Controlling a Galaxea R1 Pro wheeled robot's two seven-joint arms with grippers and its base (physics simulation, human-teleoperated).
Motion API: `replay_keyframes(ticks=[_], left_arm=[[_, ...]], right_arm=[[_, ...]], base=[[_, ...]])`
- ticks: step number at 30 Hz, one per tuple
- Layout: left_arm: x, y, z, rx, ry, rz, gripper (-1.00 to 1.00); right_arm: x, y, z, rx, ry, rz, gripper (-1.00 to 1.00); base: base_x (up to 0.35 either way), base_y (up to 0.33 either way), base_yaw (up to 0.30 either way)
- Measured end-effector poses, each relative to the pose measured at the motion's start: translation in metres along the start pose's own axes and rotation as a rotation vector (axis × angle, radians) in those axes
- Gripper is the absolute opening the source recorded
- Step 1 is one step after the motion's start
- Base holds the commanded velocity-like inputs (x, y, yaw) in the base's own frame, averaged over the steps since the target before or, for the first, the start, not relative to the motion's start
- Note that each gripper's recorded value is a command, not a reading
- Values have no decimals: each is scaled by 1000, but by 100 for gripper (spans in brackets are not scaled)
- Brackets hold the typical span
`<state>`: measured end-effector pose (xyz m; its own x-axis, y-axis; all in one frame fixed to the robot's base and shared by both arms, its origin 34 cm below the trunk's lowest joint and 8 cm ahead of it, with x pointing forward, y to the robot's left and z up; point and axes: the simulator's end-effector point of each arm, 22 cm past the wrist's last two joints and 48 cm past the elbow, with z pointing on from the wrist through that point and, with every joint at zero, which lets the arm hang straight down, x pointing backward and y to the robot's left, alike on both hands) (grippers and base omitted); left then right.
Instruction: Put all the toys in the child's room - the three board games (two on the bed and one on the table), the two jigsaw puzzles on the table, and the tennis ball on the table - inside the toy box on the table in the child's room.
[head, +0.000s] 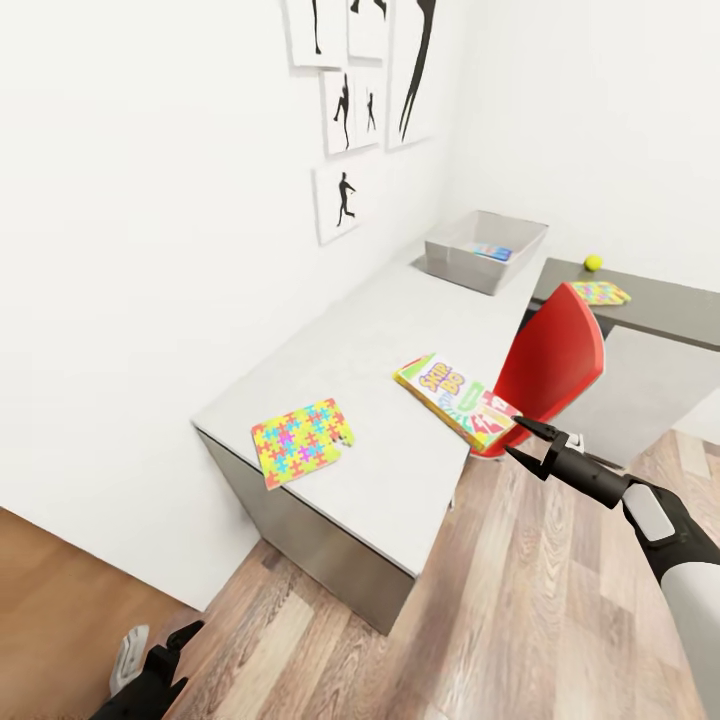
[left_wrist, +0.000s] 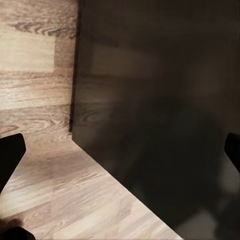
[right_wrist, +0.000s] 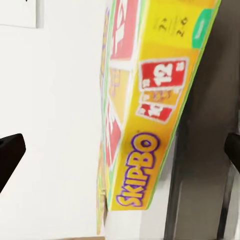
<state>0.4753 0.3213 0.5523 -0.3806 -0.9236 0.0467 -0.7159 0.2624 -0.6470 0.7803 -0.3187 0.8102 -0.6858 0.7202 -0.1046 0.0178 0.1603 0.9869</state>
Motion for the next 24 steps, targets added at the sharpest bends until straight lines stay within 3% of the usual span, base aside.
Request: replay_keyframes(ticks=[24], left_arm=[[1,-1,1,2,2,0,100]], right_arm=[[0,0,0,0,0,0,100]], base=[[0,0,30]])
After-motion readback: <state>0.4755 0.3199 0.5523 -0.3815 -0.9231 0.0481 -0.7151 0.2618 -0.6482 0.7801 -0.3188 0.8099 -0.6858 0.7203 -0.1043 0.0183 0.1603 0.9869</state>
